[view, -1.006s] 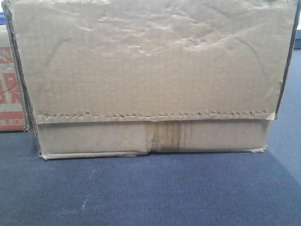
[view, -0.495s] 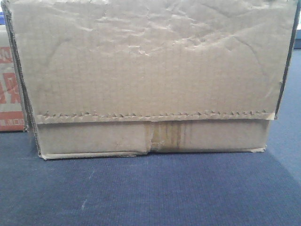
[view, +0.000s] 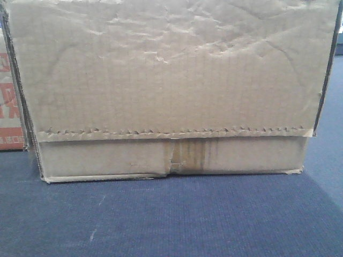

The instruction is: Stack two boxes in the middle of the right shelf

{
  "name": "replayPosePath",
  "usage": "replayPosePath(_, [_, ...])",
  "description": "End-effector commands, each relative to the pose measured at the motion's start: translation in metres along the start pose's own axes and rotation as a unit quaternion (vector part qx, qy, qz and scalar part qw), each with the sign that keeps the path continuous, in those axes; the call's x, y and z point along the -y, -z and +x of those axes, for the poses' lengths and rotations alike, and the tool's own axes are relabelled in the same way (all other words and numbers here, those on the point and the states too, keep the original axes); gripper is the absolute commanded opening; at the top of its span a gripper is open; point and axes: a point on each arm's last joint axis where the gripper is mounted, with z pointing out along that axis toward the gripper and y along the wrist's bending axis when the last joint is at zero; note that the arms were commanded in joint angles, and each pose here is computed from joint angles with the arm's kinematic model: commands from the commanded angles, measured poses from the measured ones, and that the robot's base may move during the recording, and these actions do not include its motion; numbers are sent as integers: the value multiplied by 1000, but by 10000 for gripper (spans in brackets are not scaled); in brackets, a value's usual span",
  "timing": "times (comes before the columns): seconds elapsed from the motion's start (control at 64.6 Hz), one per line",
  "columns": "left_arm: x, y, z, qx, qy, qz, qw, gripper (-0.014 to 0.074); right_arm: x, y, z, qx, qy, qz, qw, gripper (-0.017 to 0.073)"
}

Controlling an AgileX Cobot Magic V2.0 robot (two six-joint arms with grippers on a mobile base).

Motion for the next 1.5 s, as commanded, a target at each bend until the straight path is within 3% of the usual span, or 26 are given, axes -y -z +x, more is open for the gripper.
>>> replayPosePath(0.0, [0, -15, -27, -39, 0, -3, 999, -62, -2, -9, -28, -11, 2, -1, 1000, -140])
replayPosePath(0.108, [1, -40, -55, -87, 2, -7, 996, 133, -4, -33, -49, -41, 2, 0, 999, 2])
replayPosePath(0.232, [2, -69, -65, -136, 2, -1, 991, 388, -5, -69, -58, -78, 2, 3, 997, 291])
replayPosePath(0.402, [6, -100, -43, -212, 3, 17, 977, 554, -3, -114, -43, -136, 1, 8, 991, 575])
replayPosePath(0.526, [8, -118, -23, -293, 0, 16, 956, 584, -2, -131, -28, -166, 1, 9, 986, 570])
replayPosePath(0.603, [8, -133, -15, -360, -5, 11, 933, 581, -3, -136, -23, -178, 0, 5, 984, 570])
replayPosePath(0.774, [6, -173, -16, -454, -43, -4, 890, 581, -8, -137, -21, -183, -2, -11, 983, 570])
replayPosePath(0.82, [7, -187, -11, -492, -60, 1, 869, 581, -9, -137, -20, -184, -3, -14, 983, 570])
replayPosePath(0.928, [5, -218, -1, -544, -84, 14, 835, 581, -12, -138, -20, -183, -4, -22, 983, 570])
replayPosePath(0.975, [1, -229, 3, -554, -83, 19, 828, 581, -12, -138, -20, -182, -3, -24, 983, 570])
replayPosePath(1.021, [-6, -239, 9, -567, -65, 23, 821, 581, -12, -138, -20, -181, -2, -24, 983, 570])
replayPosePath(1.099, [-25, -253, 22, -582, -49, 16, 811, 581, -12, -138, -20, -181, -2, -24, 983, 570])
replayPosePath(1.269, [-64, -270, 56, -610, -51, -10, 791, 581, -12, -138, -20, -180, -2, -24, 983, 570])
replayPosePath(1.485, [-79, -290, 117, -651, -41, -8, 758, 581, -12, -138, -20, -180, -2, -24, 983, 570])
